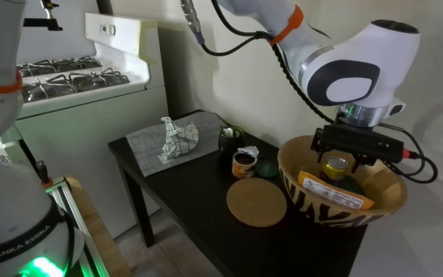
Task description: Take the can out of the wooden bowl
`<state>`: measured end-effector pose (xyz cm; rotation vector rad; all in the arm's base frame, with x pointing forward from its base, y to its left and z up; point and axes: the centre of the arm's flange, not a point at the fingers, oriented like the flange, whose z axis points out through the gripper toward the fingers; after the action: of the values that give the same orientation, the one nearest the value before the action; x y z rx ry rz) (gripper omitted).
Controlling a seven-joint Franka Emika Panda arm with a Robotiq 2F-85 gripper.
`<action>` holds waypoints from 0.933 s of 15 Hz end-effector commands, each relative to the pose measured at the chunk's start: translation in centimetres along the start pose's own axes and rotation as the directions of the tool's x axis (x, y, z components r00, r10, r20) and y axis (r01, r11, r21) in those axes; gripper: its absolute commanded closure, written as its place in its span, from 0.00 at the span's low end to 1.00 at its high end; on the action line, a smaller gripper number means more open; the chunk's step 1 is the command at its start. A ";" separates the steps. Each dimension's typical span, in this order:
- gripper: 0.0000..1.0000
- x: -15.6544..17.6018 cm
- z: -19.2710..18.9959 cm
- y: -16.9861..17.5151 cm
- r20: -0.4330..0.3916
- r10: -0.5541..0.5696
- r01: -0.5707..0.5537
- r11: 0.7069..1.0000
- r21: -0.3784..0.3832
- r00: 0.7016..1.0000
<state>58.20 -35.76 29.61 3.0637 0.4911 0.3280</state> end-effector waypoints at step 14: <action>0.62 -0.2 -4.1 -1.4 -0.033 -0.056 0.056 0.998 0.007 0.998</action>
<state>58.26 -35.59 30.67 3.0540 0.5349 0.3480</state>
